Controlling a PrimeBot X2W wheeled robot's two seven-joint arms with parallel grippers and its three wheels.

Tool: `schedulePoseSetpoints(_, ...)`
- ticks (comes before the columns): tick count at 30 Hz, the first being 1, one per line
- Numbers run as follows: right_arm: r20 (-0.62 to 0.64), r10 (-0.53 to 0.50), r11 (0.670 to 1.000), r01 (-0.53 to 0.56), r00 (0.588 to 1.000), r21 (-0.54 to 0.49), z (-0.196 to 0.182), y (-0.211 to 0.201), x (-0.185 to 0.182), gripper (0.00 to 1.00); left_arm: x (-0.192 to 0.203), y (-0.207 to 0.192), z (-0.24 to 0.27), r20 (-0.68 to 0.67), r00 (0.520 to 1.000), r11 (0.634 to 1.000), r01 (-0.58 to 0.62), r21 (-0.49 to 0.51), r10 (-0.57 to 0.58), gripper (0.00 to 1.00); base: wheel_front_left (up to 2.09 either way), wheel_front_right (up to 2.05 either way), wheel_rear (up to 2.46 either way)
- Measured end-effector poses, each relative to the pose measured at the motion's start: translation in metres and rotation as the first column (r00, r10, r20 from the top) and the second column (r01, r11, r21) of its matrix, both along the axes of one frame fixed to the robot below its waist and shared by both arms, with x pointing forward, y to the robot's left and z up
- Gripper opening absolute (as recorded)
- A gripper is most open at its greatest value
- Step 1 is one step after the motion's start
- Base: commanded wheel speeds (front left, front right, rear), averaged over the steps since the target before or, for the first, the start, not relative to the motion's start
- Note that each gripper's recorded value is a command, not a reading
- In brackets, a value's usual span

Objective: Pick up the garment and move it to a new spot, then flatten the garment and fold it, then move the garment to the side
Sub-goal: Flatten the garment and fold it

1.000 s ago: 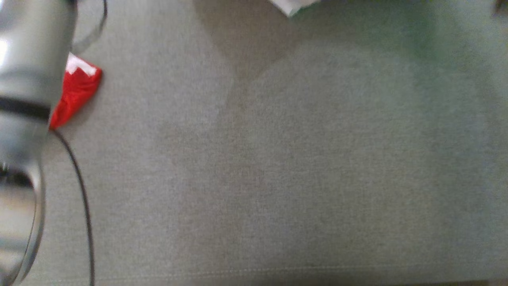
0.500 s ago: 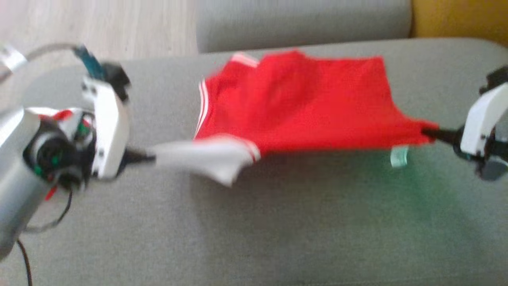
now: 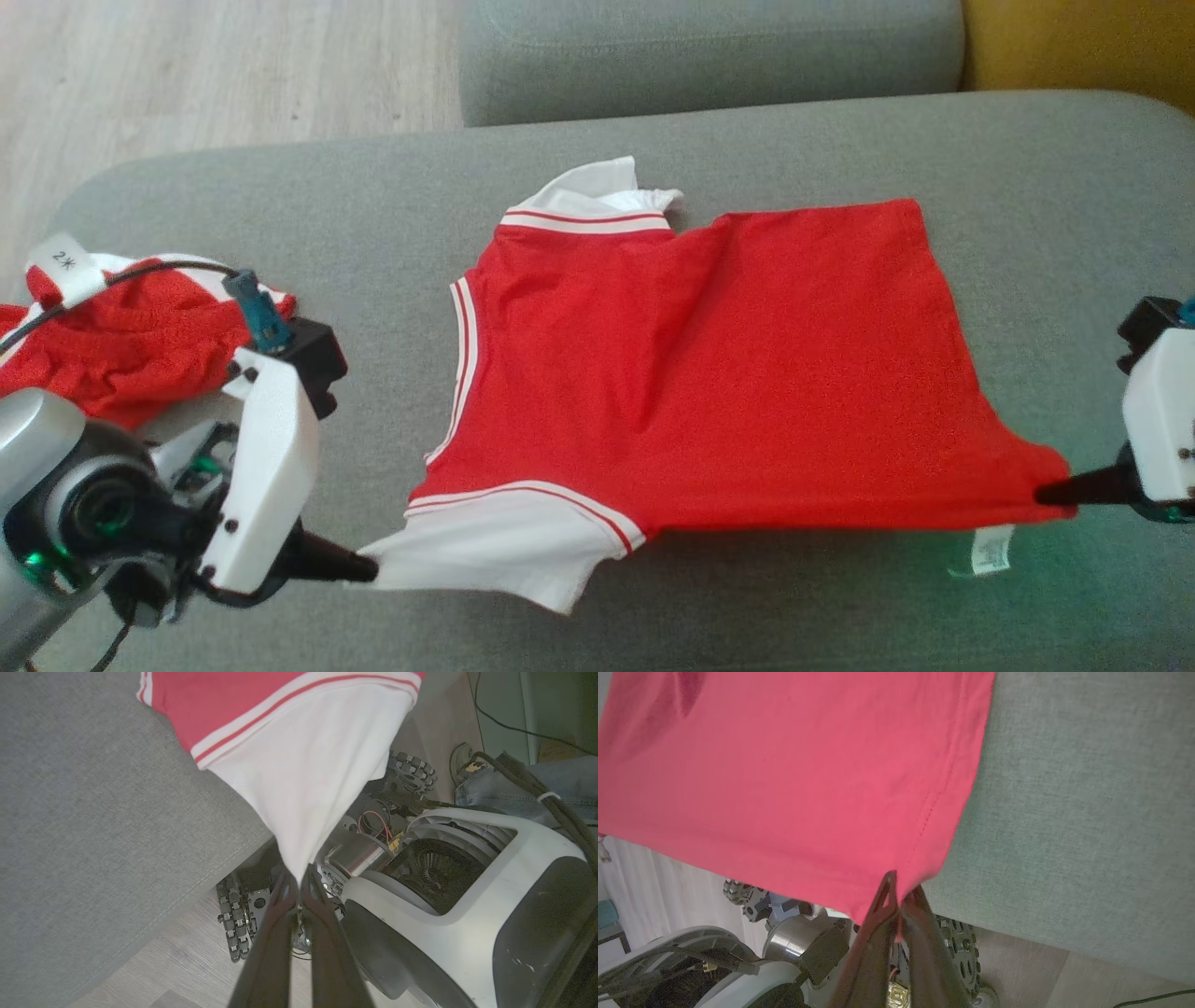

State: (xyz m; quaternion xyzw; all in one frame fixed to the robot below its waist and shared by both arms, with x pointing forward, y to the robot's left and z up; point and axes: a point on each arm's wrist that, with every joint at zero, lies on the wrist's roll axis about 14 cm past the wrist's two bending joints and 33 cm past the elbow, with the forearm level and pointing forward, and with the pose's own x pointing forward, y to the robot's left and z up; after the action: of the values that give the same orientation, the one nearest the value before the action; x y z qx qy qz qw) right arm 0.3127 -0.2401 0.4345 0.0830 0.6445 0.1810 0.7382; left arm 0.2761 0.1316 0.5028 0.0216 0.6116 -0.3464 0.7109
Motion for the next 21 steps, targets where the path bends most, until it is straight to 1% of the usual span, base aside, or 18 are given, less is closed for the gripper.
schedulePoseSetpoints(6,-0.067,0.032,0.999,-0.032,0.997,0.003,-0.001,-0.005,-0.015,0.0,-0.004,-0.001,-0.005,-0.058,0.998,1.0,0.019,0.01,-0.019,0.0,0.0,0.0,0.0)
schedulePoseSetpoints(9,-0.069,0.029,1.0,-0.029,0.997,-0.003,0.003,-0.009,-0.013,0.0,-0.002,-0.001,-0.008,-0.077,0.997,1.0,0.019,0.014,-0.018,0.0,0.0,0.0,0.0)
schedulePoseSetpoints(12,-0.051,0.002,1.0,-0.003,0.999,-0.009,0.007,-0.015,-0.003,0.0,0.005,-0.003,-0.011,-0.093,0.995,1.0,0.022,0.015,-0.021,0.0,0.0,0.0,0.0)
schedulePoseSetpoints(15,-0.054,-0.022,1.0,0.022,0.998,0.002,0.002,-0.011,0.007,0.0,0.027,-0.009,-0.012,-0.079,0.997,1.0,0.015,0.016,-0.014,0.0,0.0,0.0,0.0)
schedulePoseSetpoints(16,-0.064,-0.041,0.999,0.041,0.997,0.014,-0.004,-0.005,0.016,0.0,0.045,-0.016,-0.012,-0.064,0.998,1.0,0.004,0.01,-0.003,0.0,0.0,0.0,0.0)
schedulePoseSetpoints(21,-0.064,-0.104,0.994,0.106,0.992,0.028,-0.014,0.005,0.048,0.0,0.092,-0.024,-0.025,-0.048,0.997,0.998,-0.063,0.021,0.064,0.0,0.0,0.0,0.0)
